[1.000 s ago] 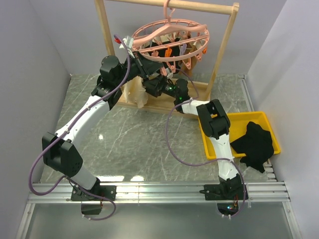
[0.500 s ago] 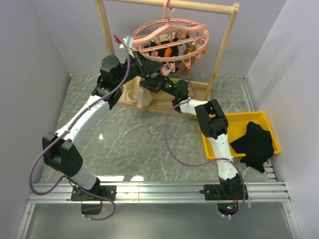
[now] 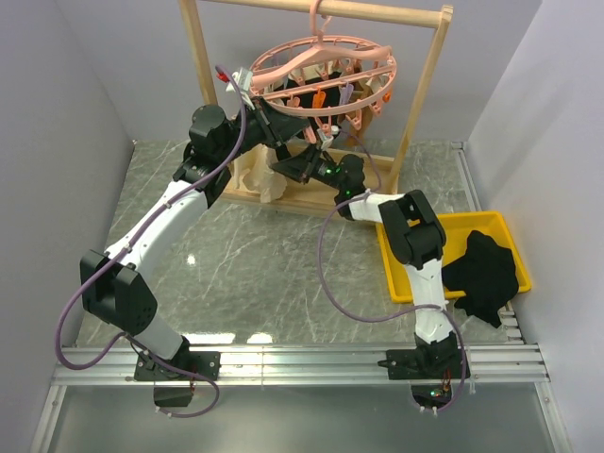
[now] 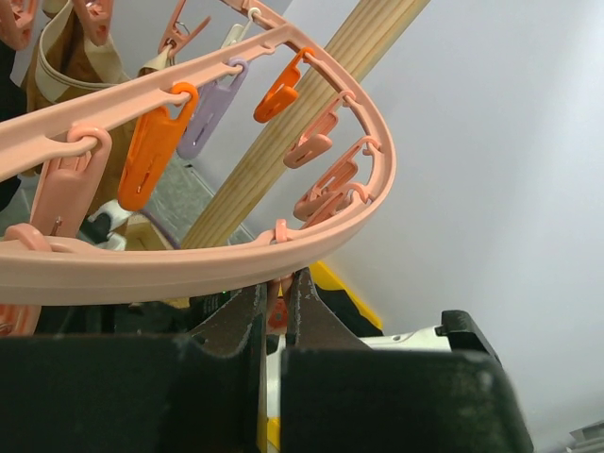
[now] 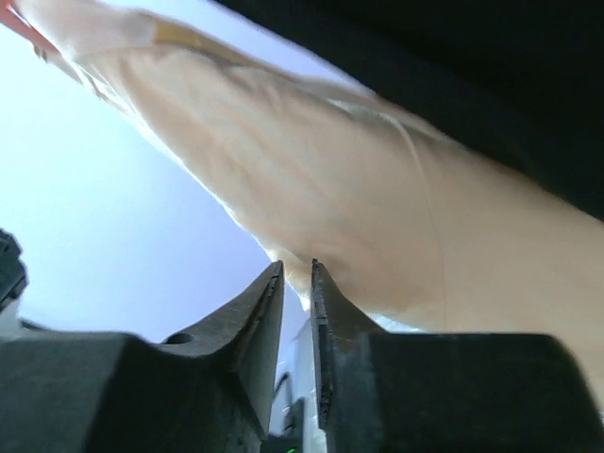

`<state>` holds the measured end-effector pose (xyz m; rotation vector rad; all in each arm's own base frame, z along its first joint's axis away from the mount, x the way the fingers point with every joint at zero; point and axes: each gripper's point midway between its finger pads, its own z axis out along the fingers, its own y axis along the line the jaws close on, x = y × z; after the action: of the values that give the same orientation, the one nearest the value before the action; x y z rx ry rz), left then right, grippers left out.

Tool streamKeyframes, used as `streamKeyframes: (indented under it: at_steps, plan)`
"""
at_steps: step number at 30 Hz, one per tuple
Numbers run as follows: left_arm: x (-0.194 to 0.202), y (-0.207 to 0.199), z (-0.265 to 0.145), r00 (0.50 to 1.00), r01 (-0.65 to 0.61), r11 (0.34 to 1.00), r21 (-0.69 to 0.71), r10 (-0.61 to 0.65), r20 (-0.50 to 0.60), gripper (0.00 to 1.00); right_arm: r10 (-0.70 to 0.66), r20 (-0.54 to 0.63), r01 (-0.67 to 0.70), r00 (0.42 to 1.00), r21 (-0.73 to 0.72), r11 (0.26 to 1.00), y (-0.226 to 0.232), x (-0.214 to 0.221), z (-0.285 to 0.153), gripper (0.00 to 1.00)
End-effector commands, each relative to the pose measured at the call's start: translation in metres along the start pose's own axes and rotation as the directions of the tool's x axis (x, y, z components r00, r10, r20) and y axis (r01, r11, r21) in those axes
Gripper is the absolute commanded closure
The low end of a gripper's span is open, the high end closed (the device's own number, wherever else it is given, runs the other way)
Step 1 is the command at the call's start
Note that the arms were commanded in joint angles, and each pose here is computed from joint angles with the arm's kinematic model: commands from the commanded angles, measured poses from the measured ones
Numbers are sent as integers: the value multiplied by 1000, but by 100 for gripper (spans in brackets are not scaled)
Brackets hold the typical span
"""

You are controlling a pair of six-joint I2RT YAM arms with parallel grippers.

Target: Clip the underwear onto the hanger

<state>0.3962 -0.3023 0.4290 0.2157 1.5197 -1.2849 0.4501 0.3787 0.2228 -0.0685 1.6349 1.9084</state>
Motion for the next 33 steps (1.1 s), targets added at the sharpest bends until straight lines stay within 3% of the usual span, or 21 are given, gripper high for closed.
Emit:
streamKeyframes:
  at_steps: [1,4,6,12,26,33]
  plan:
    - [-30,-21,3,996,-39,997,66,34,80,100,-173,92,173,981,9,985,28,-39,-10,74]
    - [-31,-21,3,996,-37,997,67,32,80,100,-190,114,186,975,49,981,21,-48,-14,68]
    - [-31,-21,4,996,-38,997,69,33,80,100,-193,126,185,973,71,980,16,-52,-15,58]
    - [-30,-18,5,997,-31,997,64,26,79,100,-232,168,201,958,182,963,-11,-75,-15,42]
    - [-33,-18,6,996,-24,997,71,18,85,100,28,170,-86,985,342,936,-89,-52,-34,16]
    - [-35,-20,8,996,-18,997,74,12,87,100,148,189,-214,971,404,889,-124,-42,-36,9]
